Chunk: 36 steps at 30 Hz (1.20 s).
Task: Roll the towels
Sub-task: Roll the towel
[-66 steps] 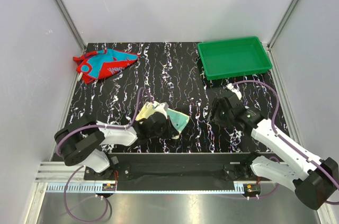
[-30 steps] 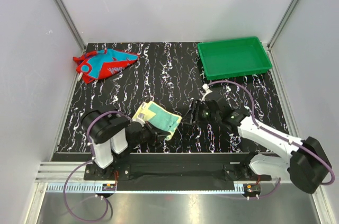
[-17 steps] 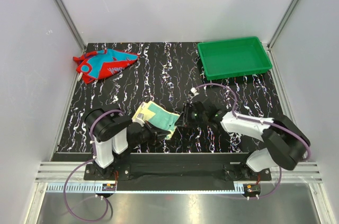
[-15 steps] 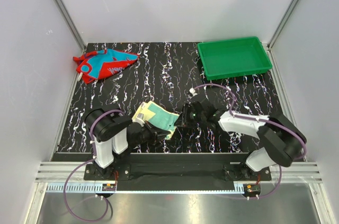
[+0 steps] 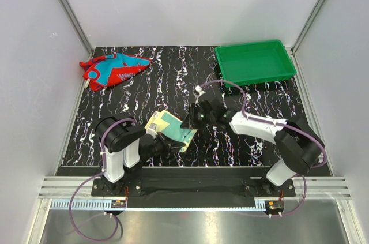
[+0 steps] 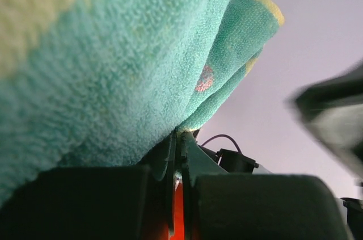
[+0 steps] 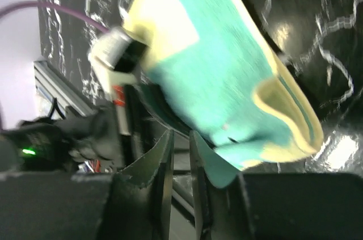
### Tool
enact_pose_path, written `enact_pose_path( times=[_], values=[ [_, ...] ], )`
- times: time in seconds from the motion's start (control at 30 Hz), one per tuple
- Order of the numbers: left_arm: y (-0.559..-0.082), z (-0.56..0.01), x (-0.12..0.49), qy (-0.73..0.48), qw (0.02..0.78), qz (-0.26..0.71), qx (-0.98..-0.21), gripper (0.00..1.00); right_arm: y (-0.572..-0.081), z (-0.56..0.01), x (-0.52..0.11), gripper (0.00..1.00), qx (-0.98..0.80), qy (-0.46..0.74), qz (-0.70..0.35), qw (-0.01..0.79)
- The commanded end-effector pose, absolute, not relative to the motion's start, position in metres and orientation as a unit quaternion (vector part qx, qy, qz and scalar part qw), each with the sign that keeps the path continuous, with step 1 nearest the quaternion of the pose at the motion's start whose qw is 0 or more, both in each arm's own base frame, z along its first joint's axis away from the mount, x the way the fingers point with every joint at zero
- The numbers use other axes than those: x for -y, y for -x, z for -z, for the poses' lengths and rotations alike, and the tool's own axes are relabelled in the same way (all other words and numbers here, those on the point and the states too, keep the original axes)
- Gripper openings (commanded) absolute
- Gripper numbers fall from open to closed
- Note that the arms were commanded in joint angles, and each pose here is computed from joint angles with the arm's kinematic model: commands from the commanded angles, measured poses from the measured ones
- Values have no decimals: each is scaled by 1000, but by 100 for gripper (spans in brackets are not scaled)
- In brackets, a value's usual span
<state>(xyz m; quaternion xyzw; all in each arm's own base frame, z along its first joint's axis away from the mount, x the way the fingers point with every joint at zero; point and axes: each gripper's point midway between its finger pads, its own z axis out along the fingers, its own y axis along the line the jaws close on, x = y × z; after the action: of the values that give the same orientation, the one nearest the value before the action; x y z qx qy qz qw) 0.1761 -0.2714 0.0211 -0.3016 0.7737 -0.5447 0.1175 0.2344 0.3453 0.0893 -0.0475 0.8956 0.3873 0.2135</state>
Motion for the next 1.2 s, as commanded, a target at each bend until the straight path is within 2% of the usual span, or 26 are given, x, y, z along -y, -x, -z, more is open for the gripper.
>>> enact_pose_path(
  times=[0.0, 0.13, 0.3, 0.7, 1.0, 1.17],
  values=[
    [-165, -32, 262, 293, 121, 568, -760, 0, -242, -105, -341, 24, -918, 75, -318, 226],
    [-167, -37, 263, 287, 129, 573, -757, 0, -245, -87, -337, 23, -942, 86, -254, 203],
    [-166, -41, 262, 284, 132, 578, -753, 0, -233, -33, -323, 20, -966, 93, -193, 144],
    [-164, -52, 258, 284, 138, 587, -745, 0, -242, 1, -249, 21, -984, 71, -64, 149],
    [-160, -55, 252, 287, 143, 588, -743, 0, -267, 1, -191, 23, -988, 28, -21, 152],
    [-160, -55, 253, 287, 140, 588, -743, 0, -281, -16, -169, 27, -985, 10, 3, 173]
  ],
)
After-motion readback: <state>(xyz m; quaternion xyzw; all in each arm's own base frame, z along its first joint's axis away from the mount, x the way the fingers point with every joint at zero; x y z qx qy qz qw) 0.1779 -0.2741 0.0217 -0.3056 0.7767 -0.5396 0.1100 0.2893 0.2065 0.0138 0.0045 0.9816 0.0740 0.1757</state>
